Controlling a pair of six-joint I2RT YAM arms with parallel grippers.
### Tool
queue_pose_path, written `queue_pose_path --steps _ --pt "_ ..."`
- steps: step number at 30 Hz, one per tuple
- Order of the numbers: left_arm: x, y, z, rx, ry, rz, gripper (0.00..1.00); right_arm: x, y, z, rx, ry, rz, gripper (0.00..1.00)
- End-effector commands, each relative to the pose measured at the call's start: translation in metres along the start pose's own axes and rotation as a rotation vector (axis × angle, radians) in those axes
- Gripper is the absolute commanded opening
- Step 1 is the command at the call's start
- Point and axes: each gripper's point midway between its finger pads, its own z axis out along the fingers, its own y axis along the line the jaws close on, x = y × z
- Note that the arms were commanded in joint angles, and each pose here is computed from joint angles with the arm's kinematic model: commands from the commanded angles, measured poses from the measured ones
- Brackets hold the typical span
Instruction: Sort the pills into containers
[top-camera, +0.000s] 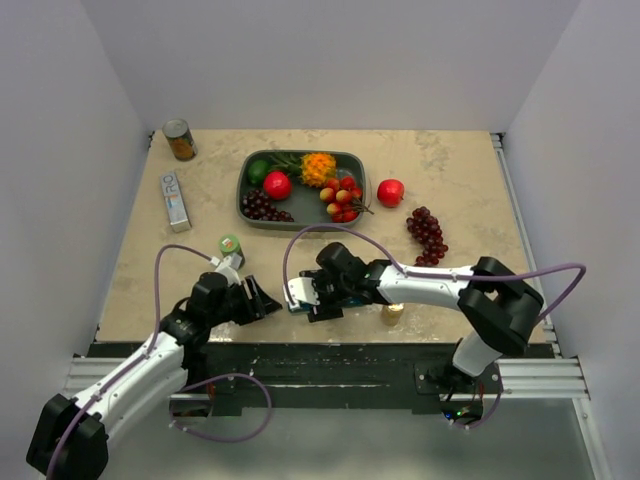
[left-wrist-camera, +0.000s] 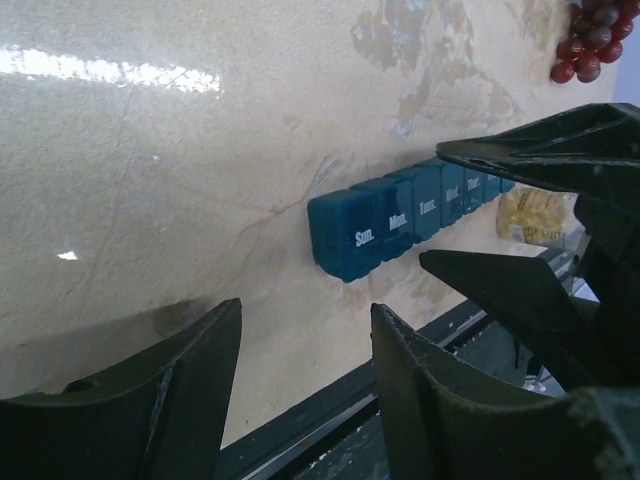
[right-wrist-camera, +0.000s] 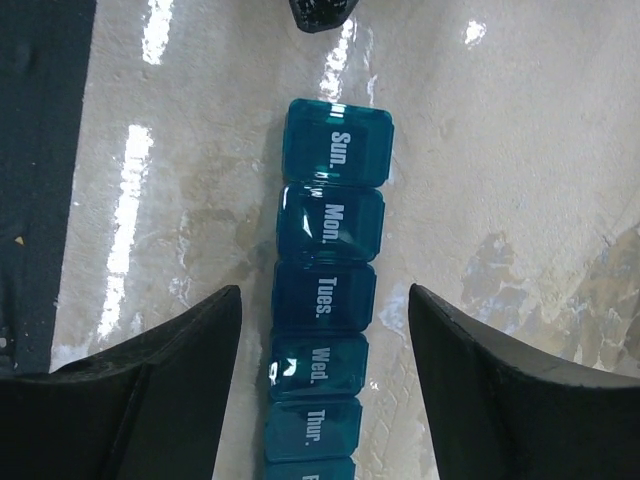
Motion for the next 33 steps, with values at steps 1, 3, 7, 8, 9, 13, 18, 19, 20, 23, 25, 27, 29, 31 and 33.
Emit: queue_pose_path --steps 1,3,7,8,9,13,18,19,20,23,25,27,29,31,33 --pt "-0.009 -0.026 0.0 0.111 -0.026 -0.001 0.59 -0.009 -0.01 0.004 0.028 0.007 -0.012 0.68" --pt "-0.007 -0.024 0.001 0.111 -0.022 -0.004 0.59 -0.007 -0.009 0.009 0.02 0.03 -0.015 0.66" --pt "0.0 -0.018 0.002 0.105 -0.005 -0.019 0.59 -0.007 -0.008 0.013 0.012 0.045 -0.01 0.61" --pt "0.002 -0.016 0.002 0.103 -0.003 -0.023 0.59 -0.006 -0.008 0.013 0.01 0.047 -0.008 0.6" --pt "0.002 -0.016 0.002 0.104 -0.003 -0.026 0.59 -0.006 -0.008 0.013 0.01 0.047 -0.006 0.59" --pt "0.001 -0.02 0.003 0.142 -0.018 -0.028 0.6 -0.005 -0.007 0.013 0.009 0.057 -0.001 0.52" --pt "0.012 -0.02 0.005 0.179 0.012 -0.045 0.66 0.001 -0.003 0.013 -0.007 0.078 0.008 0.36" --pt "0.011 -0.024 0.005 0.201 0.007 -0.043 0.67 -0.001 -0.002 0.012 -0.011 0.071 0.009 0.33" --pt "0.014 -0.023 0.005 0.207 0.018 -0.047 0.7 -0.003 -0.001 0.011 -0.016 0.061 0.011 0.3" --pt "0.015 -0.032 0.004 0.26 0.02 -0.05 0.74 -0.008 -0.001 0.009 -0.025 0.04 0.013 0.22" --pt "0.021 -0.031 0.005 0.281 0.027 -0.062 0.75 -0.014 -0.001 0.006 -0.025 0.02 0.011 0.2" --pt "0.026 -0.028 0.006 0.28 0.04 -0.074 0.75 -0.022 0.0 0.002 -0.037 -0.01 0.009 0.19" --pt "0.028 -0.026 0.008 0.267 0.049 -0.083 0.75 -0.026 0.001 0.0 -0.045 -0.028 0.014 0.18" --pt "0.029 -0.027 0.009 0.268 0.051 -0.088 0.75 -0.031 -0.001 -0.005 -0.047 -0.051 0.023 0.17" --pt "0.031 -0.025 0.011 0.253 0.057 -0.092 0.75 -0.034 -0.004 -0.009 -0.046 -0.073 0.035 0.17"
